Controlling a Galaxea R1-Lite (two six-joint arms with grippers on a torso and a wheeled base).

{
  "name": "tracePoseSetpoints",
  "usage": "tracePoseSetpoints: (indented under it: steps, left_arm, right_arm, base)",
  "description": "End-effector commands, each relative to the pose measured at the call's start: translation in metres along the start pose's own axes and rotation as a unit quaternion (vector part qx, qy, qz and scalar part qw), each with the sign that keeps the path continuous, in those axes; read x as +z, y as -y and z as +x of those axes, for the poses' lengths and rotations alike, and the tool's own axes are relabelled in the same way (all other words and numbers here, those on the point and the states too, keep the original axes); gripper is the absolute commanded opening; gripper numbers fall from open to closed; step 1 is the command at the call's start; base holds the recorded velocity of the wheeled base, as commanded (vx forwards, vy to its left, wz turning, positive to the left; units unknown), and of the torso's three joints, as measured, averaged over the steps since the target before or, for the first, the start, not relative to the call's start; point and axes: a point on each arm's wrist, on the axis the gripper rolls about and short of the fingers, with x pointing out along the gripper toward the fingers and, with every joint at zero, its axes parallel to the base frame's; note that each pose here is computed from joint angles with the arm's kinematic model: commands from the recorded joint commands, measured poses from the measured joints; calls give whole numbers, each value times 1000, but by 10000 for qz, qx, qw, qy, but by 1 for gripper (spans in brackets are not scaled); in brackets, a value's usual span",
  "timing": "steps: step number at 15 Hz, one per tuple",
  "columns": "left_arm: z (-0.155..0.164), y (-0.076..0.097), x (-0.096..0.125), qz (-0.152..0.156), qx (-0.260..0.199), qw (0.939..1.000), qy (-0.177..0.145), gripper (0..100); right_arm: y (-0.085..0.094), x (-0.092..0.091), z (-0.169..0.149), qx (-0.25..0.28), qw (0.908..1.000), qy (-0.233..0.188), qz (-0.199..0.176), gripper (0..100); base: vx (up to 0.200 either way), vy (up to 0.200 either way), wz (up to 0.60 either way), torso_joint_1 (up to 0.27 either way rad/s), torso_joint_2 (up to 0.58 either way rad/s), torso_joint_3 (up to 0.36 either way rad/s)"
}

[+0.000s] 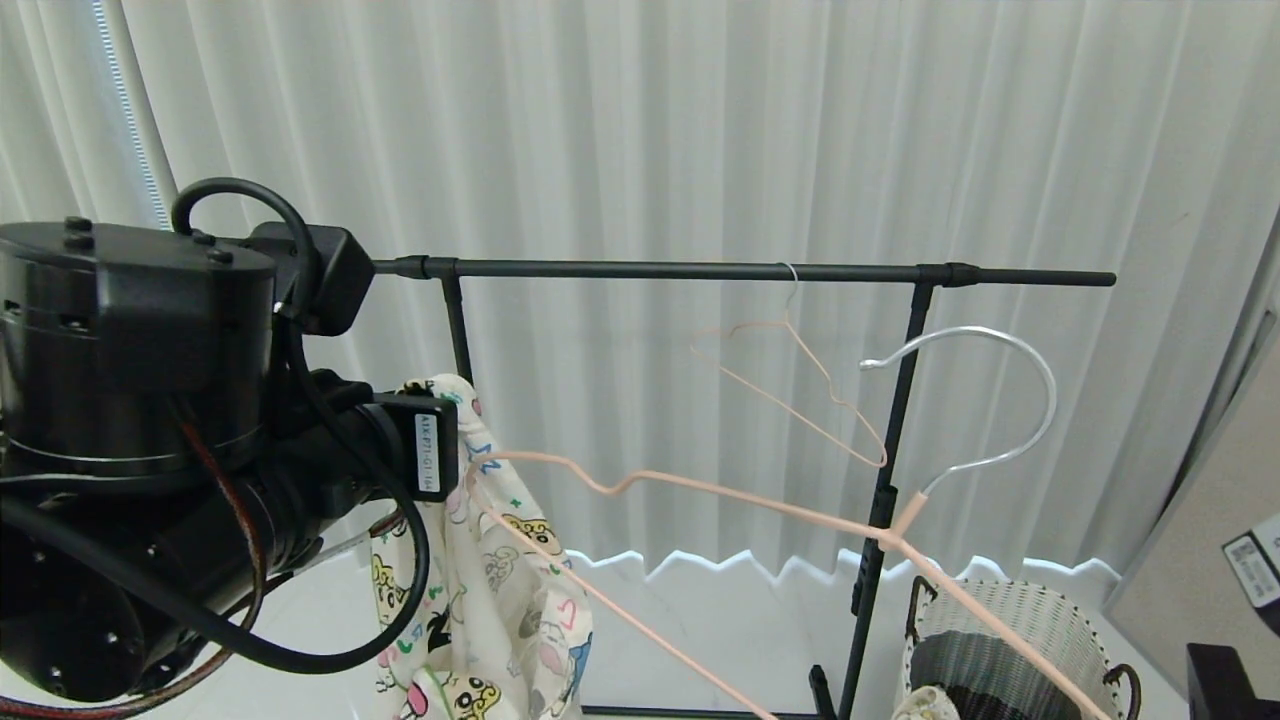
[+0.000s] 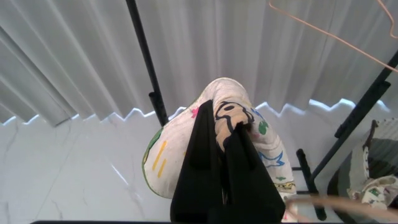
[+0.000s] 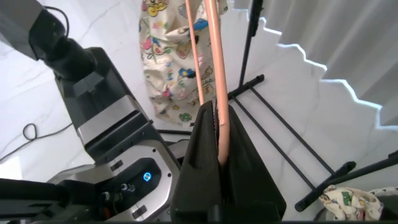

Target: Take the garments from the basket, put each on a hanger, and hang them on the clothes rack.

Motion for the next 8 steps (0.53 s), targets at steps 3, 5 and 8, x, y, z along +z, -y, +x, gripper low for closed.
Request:
tracePoseSetpoints:
  steps: [3, 5, 8]
  left_arm:
    - [-9, 4, 4, -17, -186, 9997, 127, 0]
    - [-14, 10, 7, -17, -346, 9992, 199, 0]
    - [-19, 12, 8, -13, -452, 9987, 246, 0]
  right_arm:
    - [-2, -2, 11, 7, 9998, -219, -28, 0]
    - [-2, -1, 25, -14, 9996, -269, -26, 0]
    - [3, 5, 47, -176, 9998, -116, 66, 0]
  base:
    - [0, 0, 0, 0, 0, 0]
    - [0, 0, 0, 0, 0, 0]
    - [0, 0, 0, 0, 0, 0]
